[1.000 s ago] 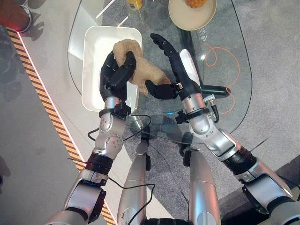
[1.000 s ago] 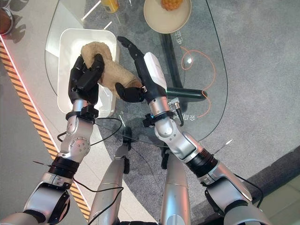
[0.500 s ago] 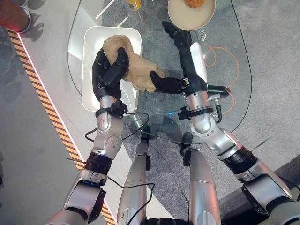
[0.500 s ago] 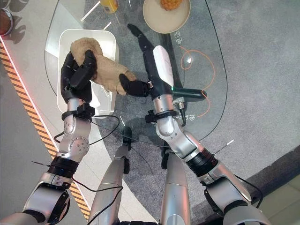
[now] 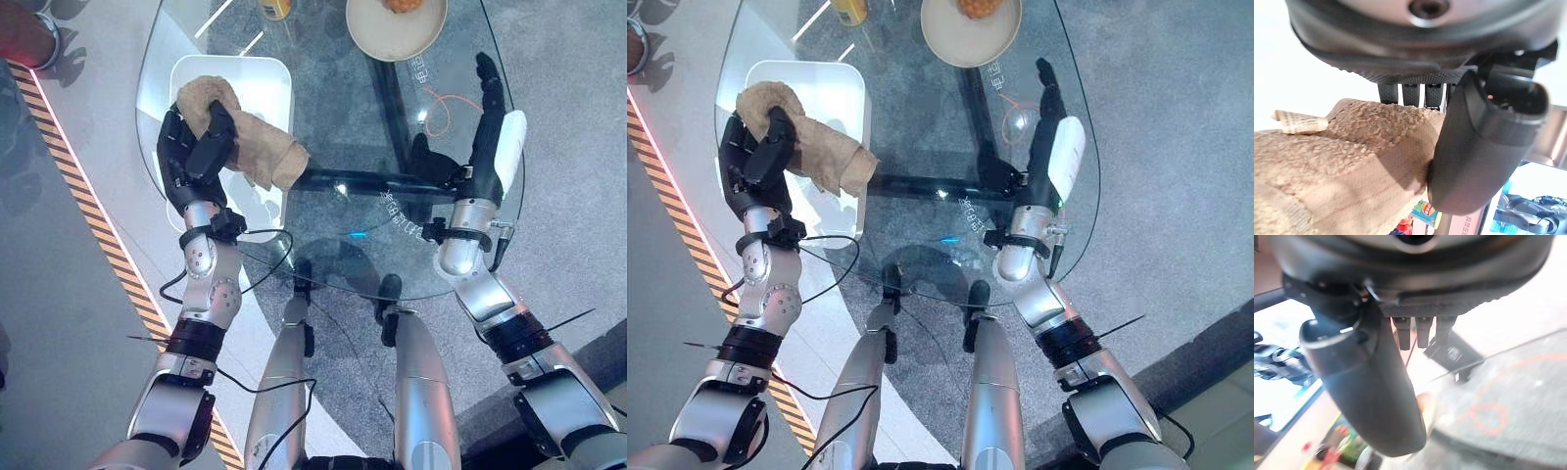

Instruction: Wipe the table with a cloth and put it in the basket.

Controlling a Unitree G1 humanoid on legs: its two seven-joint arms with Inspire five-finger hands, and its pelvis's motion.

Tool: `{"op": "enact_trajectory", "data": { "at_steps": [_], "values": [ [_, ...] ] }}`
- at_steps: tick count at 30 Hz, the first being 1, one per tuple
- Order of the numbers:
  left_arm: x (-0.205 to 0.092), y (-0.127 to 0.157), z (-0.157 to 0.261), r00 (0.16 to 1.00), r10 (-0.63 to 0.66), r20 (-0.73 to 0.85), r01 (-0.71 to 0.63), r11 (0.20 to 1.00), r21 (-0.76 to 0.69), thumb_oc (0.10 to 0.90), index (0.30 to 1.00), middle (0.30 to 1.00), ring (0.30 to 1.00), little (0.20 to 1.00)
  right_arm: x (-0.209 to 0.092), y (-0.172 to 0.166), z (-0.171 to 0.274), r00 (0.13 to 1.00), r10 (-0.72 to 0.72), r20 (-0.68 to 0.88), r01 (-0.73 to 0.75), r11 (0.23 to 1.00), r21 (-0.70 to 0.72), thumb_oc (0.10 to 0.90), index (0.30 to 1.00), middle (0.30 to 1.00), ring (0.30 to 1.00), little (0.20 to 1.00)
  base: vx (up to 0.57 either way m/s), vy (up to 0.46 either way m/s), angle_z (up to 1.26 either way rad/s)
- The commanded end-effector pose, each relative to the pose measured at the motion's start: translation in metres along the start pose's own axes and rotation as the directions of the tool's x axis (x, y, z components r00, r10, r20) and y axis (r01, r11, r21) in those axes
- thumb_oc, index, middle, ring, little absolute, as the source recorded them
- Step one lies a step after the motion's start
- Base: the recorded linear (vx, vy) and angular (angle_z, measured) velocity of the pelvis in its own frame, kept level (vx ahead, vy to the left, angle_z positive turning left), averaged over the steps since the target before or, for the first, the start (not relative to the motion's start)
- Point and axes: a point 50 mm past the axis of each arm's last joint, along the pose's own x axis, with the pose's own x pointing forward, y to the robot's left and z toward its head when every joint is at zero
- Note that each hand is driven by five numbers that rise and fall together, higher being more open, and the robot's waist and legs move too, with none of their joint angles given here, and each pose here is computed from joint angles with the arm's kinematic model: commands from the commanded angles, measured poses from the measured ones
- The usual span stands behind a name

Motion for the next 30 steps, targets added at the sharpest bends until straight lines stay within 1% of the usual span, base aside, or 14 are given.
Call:
{"op": "enact_trajectory", "data": {
  "at_steps": [1,4,7,11,14,16,23,26,29,30],
  "values": [
    [0.029,-0.018,0.083,0.911,-0.075,0.406,0.092,0.996,-0.022,0.1,0.3,0.3,0.3,0.2,0.027,-0.031,0.024,0.964,-0.23,0.135,0.218,0.971,0.102,0.8,0.9,0.9,0.9,0.9,-0.02,0.0,-0.03],
    [0.034,-0.013,0.088,0.906,-0.058,0.42,0.063,0.998,0.002,0.1,0.3,0.3,0.3,0.2,0.03,-0.042,0.001,0.955,-0.292,0.059,0.289,0.956,0.052,0.8,0.9,0.9,0.9,0.9,0.0,-0.001,-0.01],
    [0.036,-0.011,0.091,0.898,-0.052,0.436,0.046,0.999,0.024,0.1,0.3,0.3,0.3,0.2,0.031,-0.048,-0.009,0.945,-0.327,0.019,0.327,0.945,0.022,0.8,0.9,0.9,0.9,0.9,-0.01,0.001,-0.01],
    [0.044,-0.006,0.1,0.887,-0.029,0.462,-0.014,0.996,0.089,0.1,0.3,0.3,0.3,0.2,0.03,-0.065,-0.041,0.911,-0.405,-0.079,0.402,0.914,-0.051,0.8,0.9,0.9,0.9,0.9,-0.01,-0.001,-0.01],
    [0.05,-0.002,0.106,0.884,-0.01,0.467,-0.053,0.991,0.122,0.1,0.3,0.3,0.3,0.2,0.025,-0.071,-0.059,0.887,-0.437,-0.148,0.428,0.899,-0.092,0.8,0.9,0.9,0.9,0.9,0.0,0.0,0.0],
    [0.053,-0.002,0.108,0.886,0.0,0.464,-0.071,0.988,0.136,0.1,0.3,0.3,0.3,0.2,0.021,-0.073,-0.068,0.878,-0.445,-0.176,0.43,0.895,-0.119,0.8,0.9,0.9,0.9,0.9,0.0,0.0,0.0],
    [0.068,-0.003,0.118,0.879,0.016,0.477,-0.17,0.944,0.282,0.1,0.3,0.3,0.3,0.2,0.007,-0.083,-0.104,0.827,-0.462,-0.32,0.409,0.886,-0.22,0.8,0.9,0.9,0.9,0.9,0.0,0.0,0.0],
    [0.075,-0.005,0.121,0.879,0.004,0.478,-0.211,0.901,0.38,0.1,0.3,0.3,0.3,0.2,-0.005,-0.088,-0.122,0.799,-0.462,-0.385,0.385,0.884,-0.264,0.8,0.9,0.9,0.9,0.9,0.0,0.0,0.0],
    [0.081,-0.007,0.121,0.888,0.0,0.461,-0.228,0.868,0.441,0.1,0.3,0.3,0.3,0.2,-0.015,-0.092,-0.136,0.77,-0.457,-0.446,0.357,0.887,-0.291,0.8,0.9,0.9,0.9,0.9,0.0,0.0,0.0],
    [0.082,-0.007,0.122,0.887,-0.001,0.461,-0.228,0.868,0.441,0.1,0.3,0.3,0.3,0.2,-0.015,-0.092,-0.136,0.769,-0.457,-0.447,0.358,0.887,-0.291,0.8,0.9,0.9,0.9,0.9,0.0,0.0,0.0]
  ]
}}
